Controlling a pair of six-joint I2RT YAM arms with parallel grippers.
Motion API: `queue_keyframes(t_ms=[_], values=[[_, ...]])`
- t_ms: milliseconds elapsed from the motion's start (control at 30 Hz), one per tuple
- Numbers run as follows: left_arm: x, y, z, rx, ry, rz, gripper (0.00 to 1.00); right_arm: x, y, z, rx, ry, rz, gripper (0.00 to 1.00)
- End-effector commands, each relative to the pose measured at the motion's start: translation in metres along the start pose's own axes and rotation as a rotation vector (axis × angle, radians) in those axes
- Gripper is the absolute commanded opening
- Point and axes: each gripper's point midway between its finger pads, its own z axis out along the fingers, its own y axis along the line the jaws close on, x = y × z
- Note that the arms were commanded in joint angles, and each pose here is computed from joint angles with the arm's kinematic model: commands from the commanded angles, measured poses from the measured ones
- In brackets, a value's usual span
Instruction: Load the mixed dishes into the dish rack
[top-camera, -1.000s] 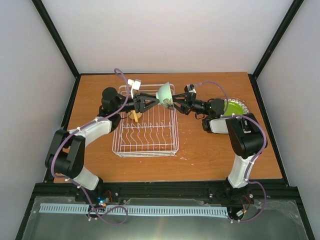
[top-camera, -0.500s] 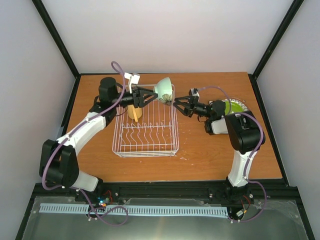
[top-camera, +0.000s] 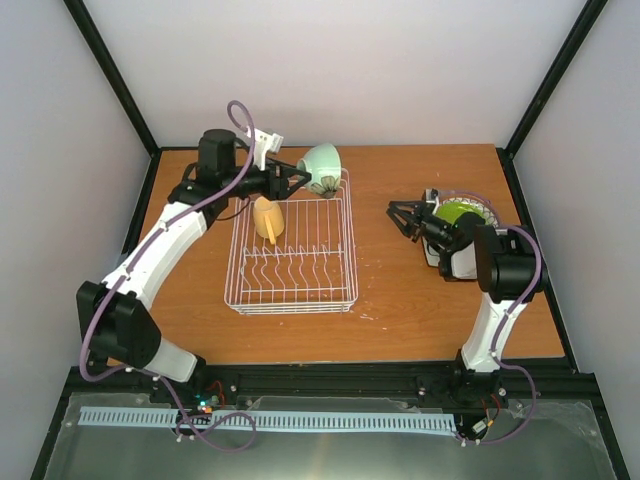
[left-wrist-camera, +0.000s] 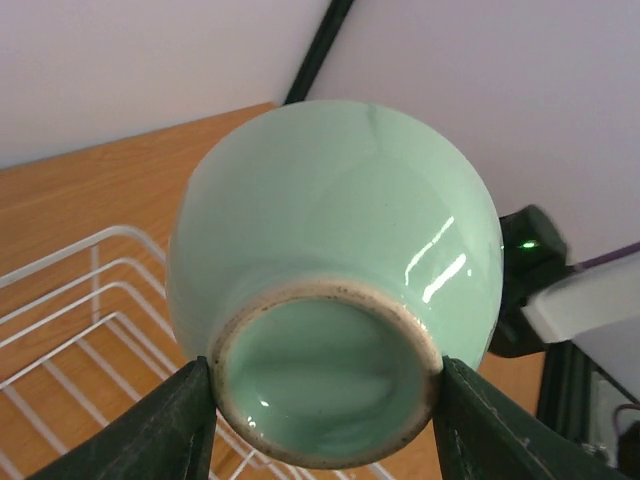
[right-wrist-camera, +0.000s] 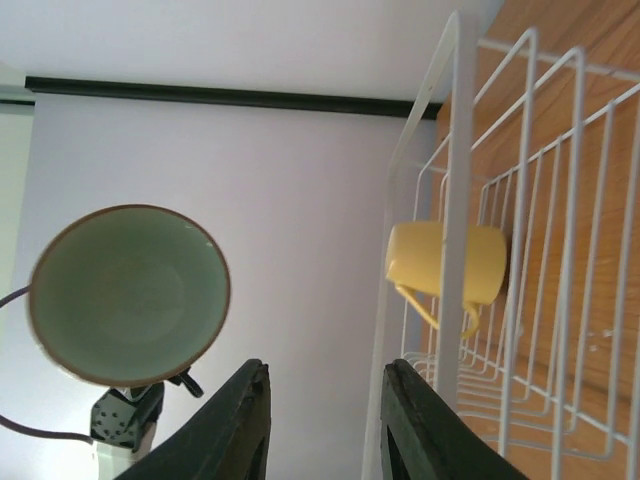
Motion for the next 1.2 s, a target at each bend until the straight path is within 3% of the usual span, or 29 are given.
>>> queue_keyframes(t_ms=[0,200,400,667,1033,1167], values=[[0.009,0.027,0.002,-0.15,0.108,0.016,0.01,-0.004,0.023,-0.016,-0.059,-0.038,-0.211,0.32],[0.018,0.046,0.011,-0.298,0.243,-0.031,0.01,-0.017,-0.007,-0.028,0.073,-0.061,-0.227,0.29],[0.032,0.062,0.028,-0.442,0.363,-0.024,0.01,-0.02,-0.019,-0.038,0.369,-0.044,-0.372,0.31],[0.065,0.084,0.055,-0.584,0.513,0.019,0.01,-0.025,0.042,-0.059,0.576,-0.115,-0.623,0.34],[0.1,0.105,0.081,-0.667,0.604,0.072,0.01,-0.017,0.101,-0.069,0.605,-0.187,-0.762,0.35],[0.104,0.115,0.09,-0.684,0.585,0.095,0.01,-0.014,0.116,-0.072,0.608,-0.201,-0.791,0.37]])
